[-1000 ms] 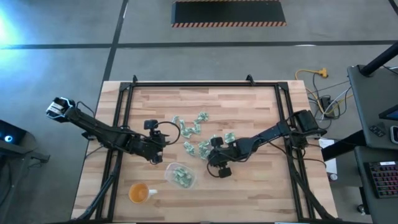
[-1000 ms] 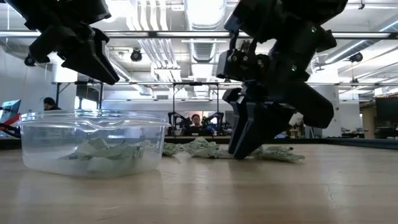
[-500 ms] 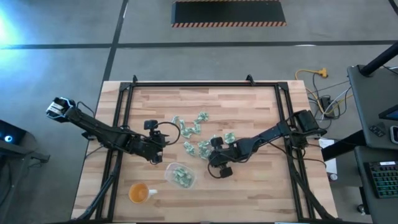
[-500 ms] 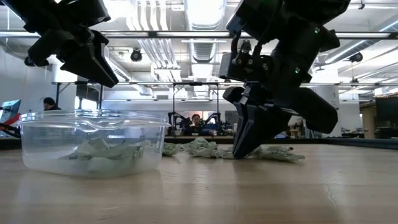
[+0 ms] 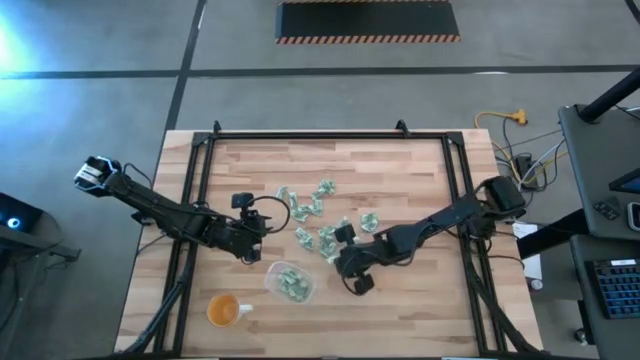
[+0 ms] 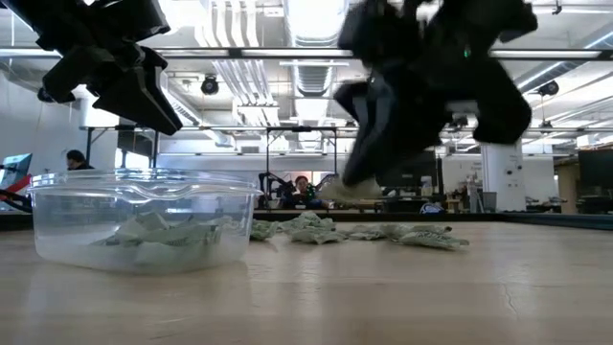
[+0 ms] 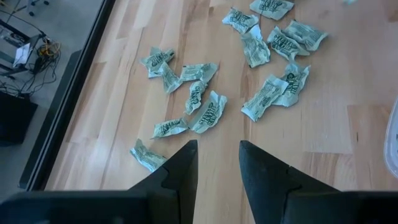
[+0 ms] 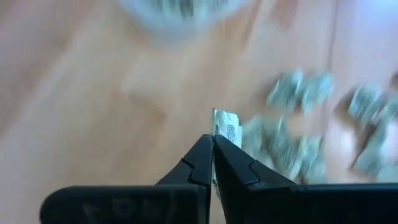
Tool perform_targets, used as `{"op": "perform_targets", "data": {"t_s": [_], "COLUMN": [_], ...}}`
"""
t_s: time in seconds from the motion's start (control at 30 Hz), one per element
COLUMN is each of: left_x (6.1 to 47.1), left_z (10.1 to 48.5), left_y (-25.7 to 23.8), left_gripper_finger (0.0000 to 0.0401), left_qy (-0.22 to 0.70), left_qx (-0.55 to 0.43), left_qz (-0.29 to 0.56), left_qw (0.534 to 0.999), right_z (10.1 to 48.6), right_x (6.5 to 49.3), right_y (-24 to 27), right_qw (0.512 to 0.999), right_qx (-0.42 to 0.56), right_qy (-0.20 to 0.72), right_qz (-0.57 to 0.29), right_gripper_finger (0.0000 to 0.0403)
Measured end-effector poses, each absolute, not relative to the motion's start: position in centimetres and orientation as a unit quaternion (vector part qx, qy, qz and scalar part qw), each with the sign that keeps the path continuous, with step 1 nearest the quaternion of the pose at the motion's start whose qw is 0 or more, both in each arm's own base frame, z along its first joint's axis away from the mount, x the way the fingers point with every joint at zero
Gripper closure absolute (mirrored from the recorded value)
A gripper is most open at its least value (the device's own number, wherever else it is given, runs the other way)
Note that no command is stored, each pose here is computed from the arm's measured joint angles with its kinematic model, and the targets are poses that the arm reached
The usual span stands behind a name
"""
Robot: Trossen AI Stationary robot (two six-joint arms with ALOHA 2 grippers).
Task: Pick and place Stevia / Truvia into bins
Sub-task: Put the stevia packet into the transparent container
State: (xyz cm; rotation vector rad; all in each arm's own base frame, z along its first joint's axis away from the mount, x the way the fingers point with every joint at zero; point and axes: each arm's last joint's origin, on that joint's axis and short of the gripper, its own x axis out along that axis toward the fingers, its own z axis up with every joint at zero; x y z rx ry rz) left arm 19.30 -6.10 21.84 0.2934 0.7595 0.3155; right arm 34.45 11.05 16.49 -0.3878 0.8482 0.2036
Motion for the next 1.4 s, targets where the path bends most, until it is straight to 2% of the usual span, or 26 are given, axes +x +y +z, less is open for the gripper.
{"op": "perform_targets", "data": {"t_s": [0.37,0.57,0.67,0.8,1.13,1.4], "left_x": [19.4,19.4,19.4,19.4,19.4,19.3], "left_z": [21.9,21.8,21.7,21.7,21.6,21.6], "left_y": [-6.1,-6.1,-6.1,-6.1,-6.1,-6.1], "left_gripper_finger": [0.03,0.03,0.03,0.03,0.03,0.03], "left_qy": [0.361,0.361,0.362,0.362,0.363,0.363], "left_qx": [0.141,0.142,0.142,0.142,0.143,0.143], "left_qz": [0.153,0.152,0.152,0.152,0.152,0.152], "left_qw": [0.909,0.909,0.909,0.909,0.908,0.908], "right_z": [18.5,17.8,17.1,15.7,13.7,12.1], "right_x": [35.8,35.6,35.5,35.8,36.7,37.4], "right_y": [13.9,13.2,12.8,13.0,12.6,12.8], "right_qw": [0.924,0.925,0.92,0.914,0.916,0.913], "right_qx": [-0.245,-0.189,-0.157,-0.136,-0.132,-0.131], "right_qy": [0.242,0.292,0.314,0.317,0.316,0.327], "right_qz": [0.168,0.151,0.172,0.214,0.208,0.207], "right_gripper_finger": [0.0394,0.0394,0.0389,0.036,0.0263,0.0237]}}
